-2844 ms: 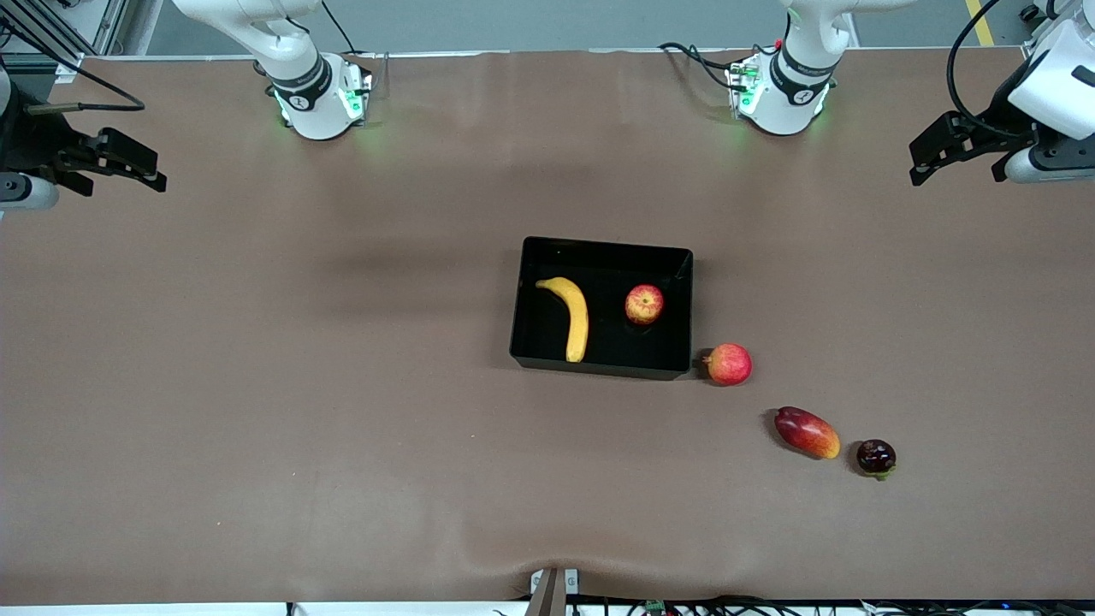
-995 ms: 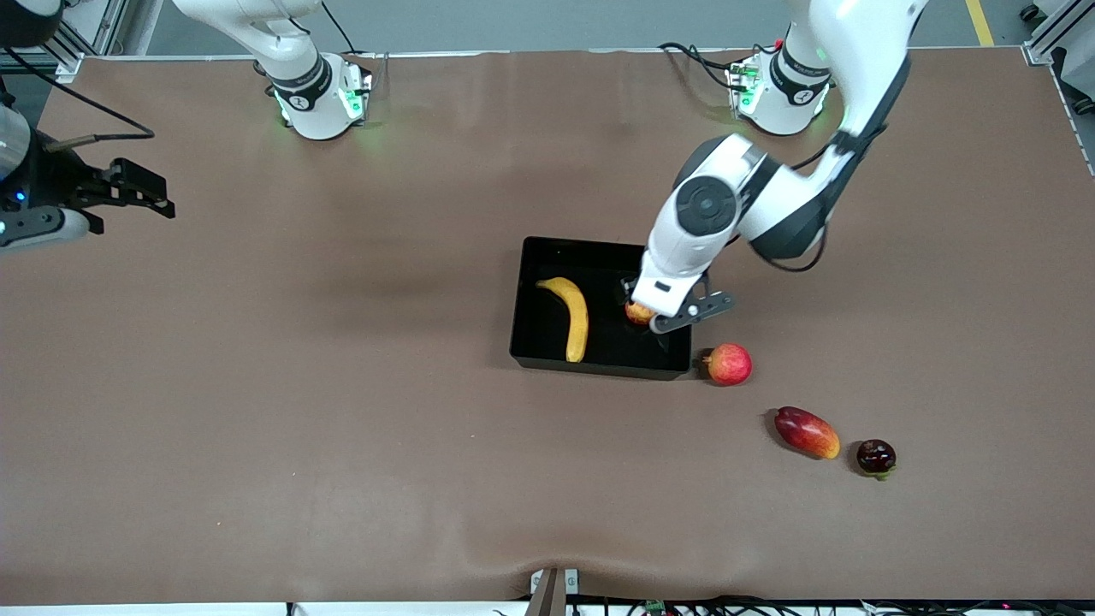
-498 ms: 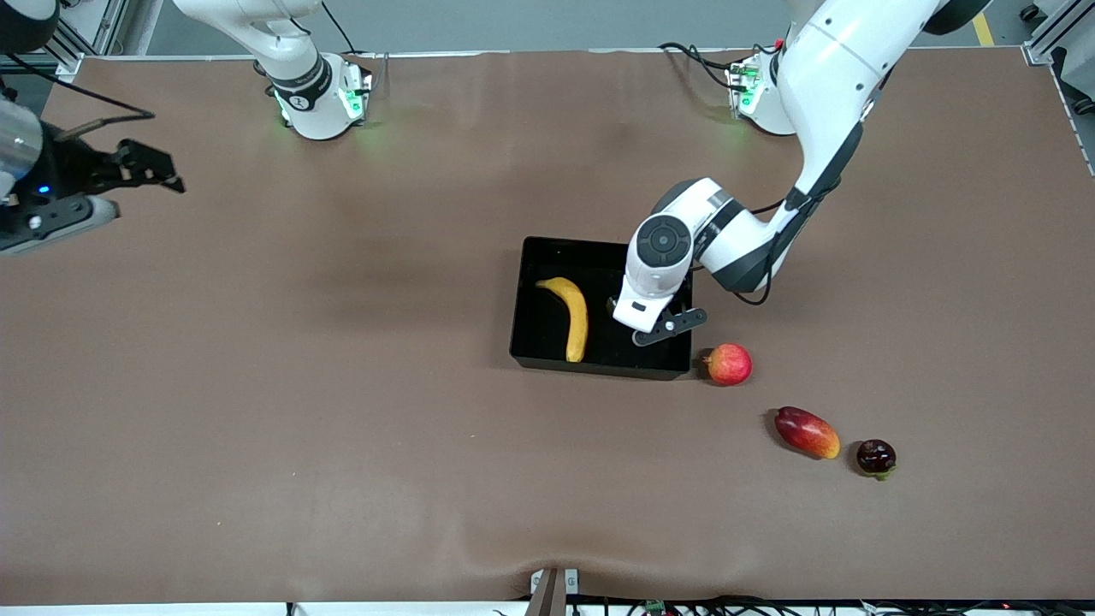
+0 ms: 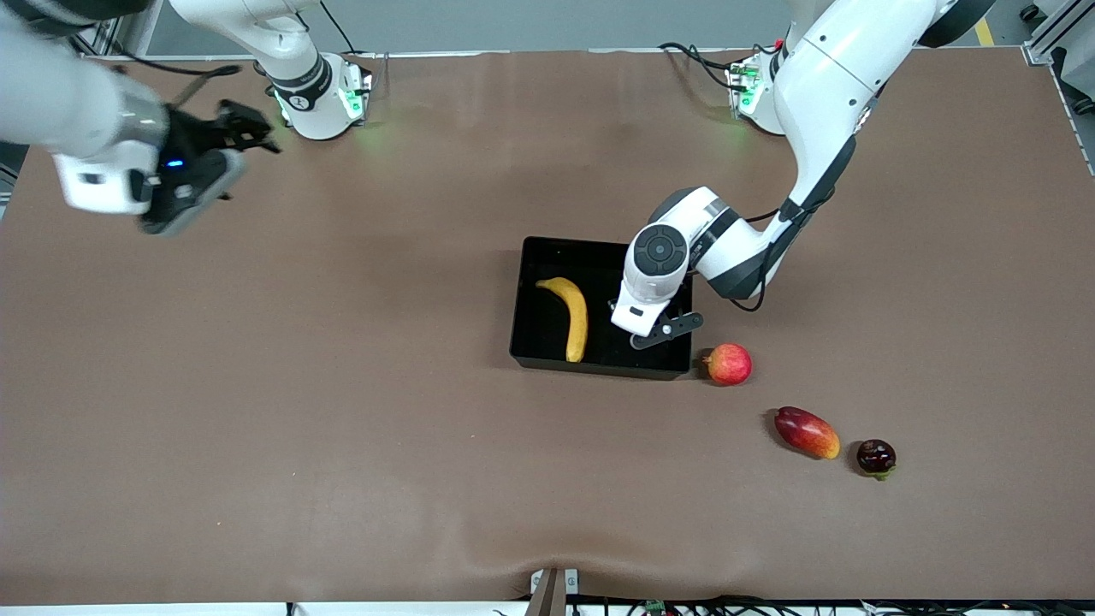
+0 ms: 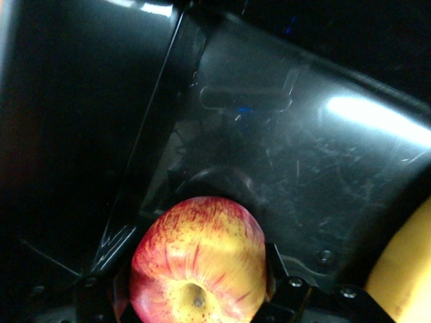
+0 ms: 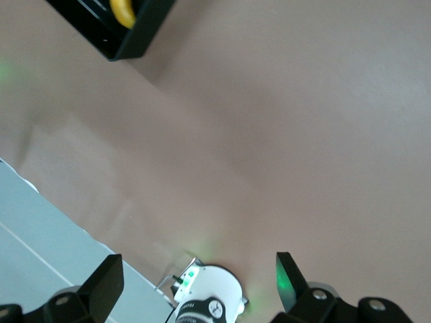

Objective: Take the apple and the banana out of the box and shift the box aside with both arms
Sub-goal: 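Lift the apple out and place it beside the box while the right gripper approaches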

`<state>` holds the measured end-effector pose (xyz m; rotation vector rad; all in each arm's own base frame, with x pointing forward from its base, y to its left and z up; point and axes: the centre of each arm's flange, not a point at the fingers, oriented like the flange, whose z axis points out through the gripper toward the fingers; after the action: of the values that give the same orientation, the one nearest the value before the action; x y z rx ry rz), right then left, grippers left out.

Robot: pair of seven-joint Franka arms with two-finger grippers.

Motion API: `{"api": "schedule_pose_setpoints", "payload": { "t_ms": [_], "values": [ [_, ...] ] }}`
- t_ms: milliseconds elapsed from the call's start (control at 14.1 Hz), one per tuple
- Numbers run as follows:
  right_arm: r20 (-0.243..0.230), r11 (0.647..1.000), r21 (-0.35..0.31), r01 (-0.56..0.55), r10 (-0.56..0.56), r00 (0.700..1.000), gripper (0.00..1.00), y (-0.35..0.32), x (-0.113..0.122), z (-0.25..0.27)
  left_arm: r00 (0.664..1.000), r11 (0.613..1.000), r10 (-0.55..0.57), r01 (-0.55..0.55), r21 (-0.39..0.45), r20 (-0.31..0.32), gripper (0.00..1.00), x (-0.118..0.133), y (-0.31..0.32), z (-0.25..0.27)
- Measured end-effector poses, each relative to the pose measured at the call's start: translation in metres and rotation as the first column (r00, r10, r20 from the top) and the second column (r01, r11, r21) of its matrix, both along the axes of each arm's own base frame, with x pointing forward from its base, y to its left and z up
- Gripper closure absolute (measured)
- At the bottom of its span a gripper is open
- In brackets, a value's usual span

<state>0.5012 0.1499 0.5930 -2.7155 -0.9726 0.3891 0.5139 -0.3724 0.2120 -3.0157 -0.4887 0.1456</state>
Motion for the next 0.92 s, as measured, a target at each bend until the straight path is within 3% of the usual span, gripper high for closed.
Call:
{"api": "schedule_pose_setpoints", "payload": {
  "t_ms": [213,498,711,924],
  "values": [
    [0.032,0.999,0.006,-0.035,0.035,0.999,0.00,0.030,0.010,-0.018,0.998,1.000,0.000,-0.001,0.002,0.057,0.23,0.014,-0.008,0.058],
    [0.046,0.999,0.004,-0.052,0.052,0.998,0.00,0.057,0.030,-0.065,0.993,0.999,0.007,-0.011,0.035,0.117,0.23,0.051,0.026,0.188],
    [0.055,0.999,0.003,-0.041,0.041,0.998,0.00,0.059,0.035,-0.090,0.995,1.000,-0.028,0.028,0.004,0.098,0.23,0.092,0.123,0.233],
    [0.098,1.000,0.009,-0.016,0.015,0.995,0.00,0.055,0.041,-0.110,0.998,0.998,-0.055,0.055,0.005,0.030,0.23,0.116,0.222,0.221]
  ]
}}
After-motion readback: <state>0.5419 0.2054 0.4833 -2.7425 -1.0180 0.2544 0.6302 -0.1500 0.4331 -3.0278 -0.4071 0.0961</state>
